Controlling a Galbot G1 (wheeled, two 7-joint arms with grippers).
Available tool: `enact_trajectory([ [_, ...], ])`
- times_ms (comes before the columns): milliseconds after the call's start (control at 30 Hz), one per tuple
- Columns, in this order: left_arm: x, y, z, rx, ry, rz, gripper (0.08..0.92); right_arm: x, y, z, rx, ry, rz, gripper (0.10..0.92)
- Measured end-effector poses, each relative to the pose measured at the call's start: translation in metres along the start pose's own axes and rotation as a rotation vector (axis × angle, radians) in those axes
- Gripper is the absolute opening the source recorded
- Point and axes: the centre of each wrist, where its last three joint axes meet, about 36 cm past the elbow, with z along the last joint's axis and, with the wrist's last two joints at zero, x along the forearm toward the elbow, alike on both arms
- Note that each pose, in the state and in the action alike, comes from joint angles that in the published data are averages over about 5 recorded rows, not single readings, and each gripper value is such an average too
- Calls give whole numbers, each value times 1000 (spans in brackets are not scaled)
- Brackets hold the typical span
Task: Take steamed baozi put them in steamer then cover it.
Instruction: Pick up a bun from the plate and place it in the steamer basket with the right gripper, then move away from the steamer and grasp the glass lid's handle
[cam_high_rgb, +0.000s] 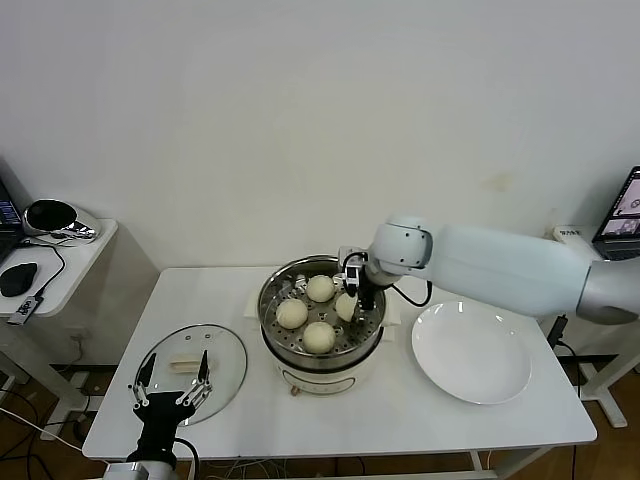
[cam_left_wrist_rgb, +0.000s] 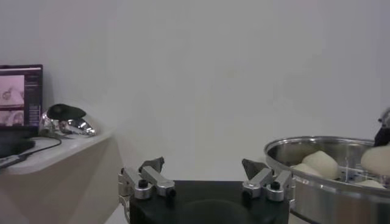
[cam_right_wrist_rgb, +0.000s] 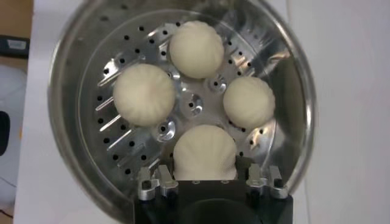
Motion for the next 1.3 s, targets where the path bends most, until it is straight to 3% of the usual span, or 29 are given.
enact_trajectory([
  [333, 0, 0, 1, 2, 2, -4, 823, -10, -1, 1, -6, 5, 10, 622],
  [600, -1, -1, 1, 4, 1, -4, 823, 3, -3, 7, -9, -14, 25, 790],
  [767, -1, 0, 1, 2, -1, -3, 823, 19, 0, 14, -12, -60, 41, 821],
  [1000, -1, 2, 0, 1, -3, -6, 823, 44, 19, 37, -44, -218, 117, 823],
  [1300, -1, 4, 2, 0, -2, -23, 823, 37, 71, 102, -172, -543, 363, 823],
])
